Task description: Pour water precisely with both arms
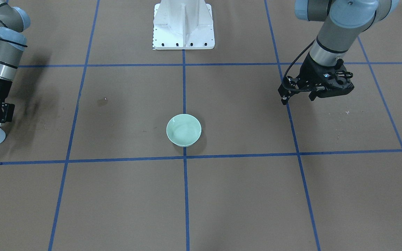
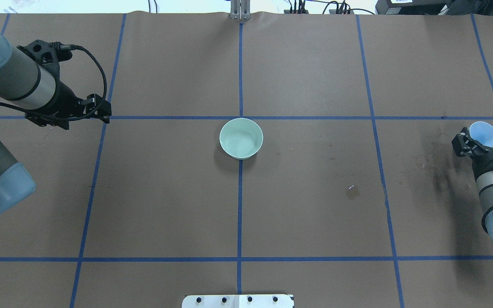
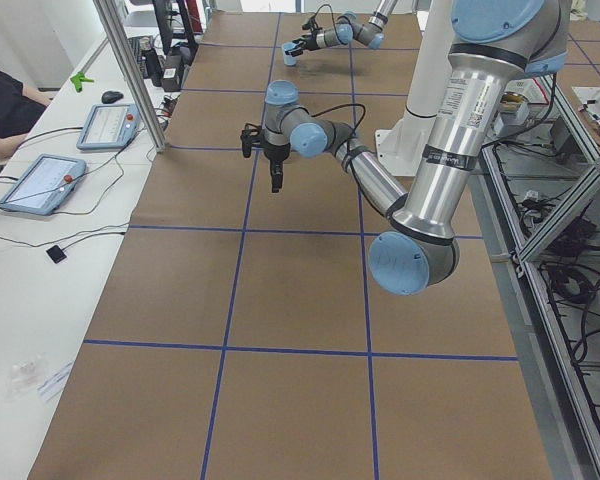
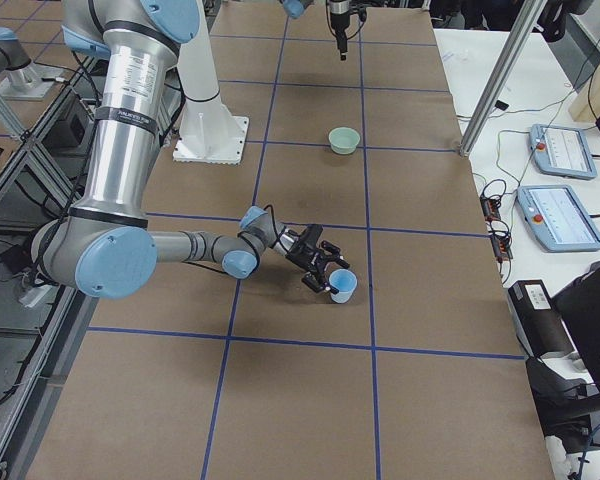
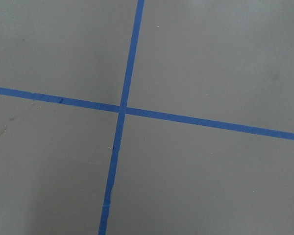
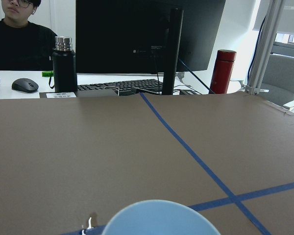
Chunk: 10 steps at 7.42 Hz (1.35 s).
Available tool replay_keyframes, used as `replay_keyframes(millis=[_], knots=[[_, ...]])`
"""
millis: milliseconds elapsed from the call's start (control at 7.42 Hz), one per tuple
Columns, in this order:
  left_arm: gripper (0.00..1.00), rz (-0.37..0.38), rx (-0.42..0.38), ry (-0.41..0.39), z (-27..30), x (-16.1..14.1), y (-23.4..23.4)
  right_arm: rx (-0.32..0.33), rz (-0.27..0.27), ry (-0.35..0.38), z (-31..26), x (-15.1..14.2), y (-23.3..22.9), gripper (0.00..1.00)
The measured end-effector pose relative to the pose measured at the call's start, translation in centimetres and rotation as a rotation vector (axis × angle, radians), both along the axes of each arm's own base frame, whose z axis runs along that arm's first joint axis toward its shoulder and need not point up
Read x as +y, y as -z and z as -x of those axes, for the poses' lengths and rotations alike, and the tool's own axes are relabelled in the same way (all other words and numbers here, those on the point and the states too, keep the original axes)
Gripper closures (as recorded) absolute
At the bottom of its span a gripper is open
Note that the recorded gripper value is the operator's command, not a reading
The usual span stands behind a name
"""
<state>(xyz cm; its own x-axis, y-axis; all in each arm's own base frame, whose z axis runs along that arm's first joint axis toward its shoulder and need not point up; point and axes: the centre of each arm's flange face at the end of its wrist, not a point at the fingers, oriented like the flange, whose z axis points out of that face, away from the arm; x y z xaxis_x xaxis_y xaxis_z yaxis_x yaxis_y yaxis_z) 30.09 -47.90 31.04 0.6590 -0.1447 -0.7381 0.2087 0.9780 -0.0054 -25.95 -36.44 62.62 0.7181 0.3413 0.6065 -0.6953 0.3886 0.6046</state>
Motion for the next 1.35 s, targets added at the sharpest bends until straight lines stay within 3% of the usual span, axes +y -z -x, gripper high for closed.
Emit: replay_keyframes(millis=[404, 808, 943, 1347], knots=[[0.0, -0.001, 0.001, 0.001, 0.1, 0.0, 0.1, -0.041, 0.008, 0.044, -2.7, 2.3, 3.2, 0.01], [0.0, 0.001, 0.003, 0.003, 0.1, 0.1, 0.1, -0.004, 0.012, 0.122, -5.5, 3.7, 6.6, 0.01], [0.0, -0.003, 0.01, 0.006, -0.1, 0.0, 0.7, 0.028, 0.021, 0.169, -6.7, 3.3, 8.2, 0.01], [0.0, 0.019, 0.124, 0.038, -4.3, 0.8, 7.5, 0.083, 0.142, 0.355, -15.2, -1.0, 9.2, 0.01]])
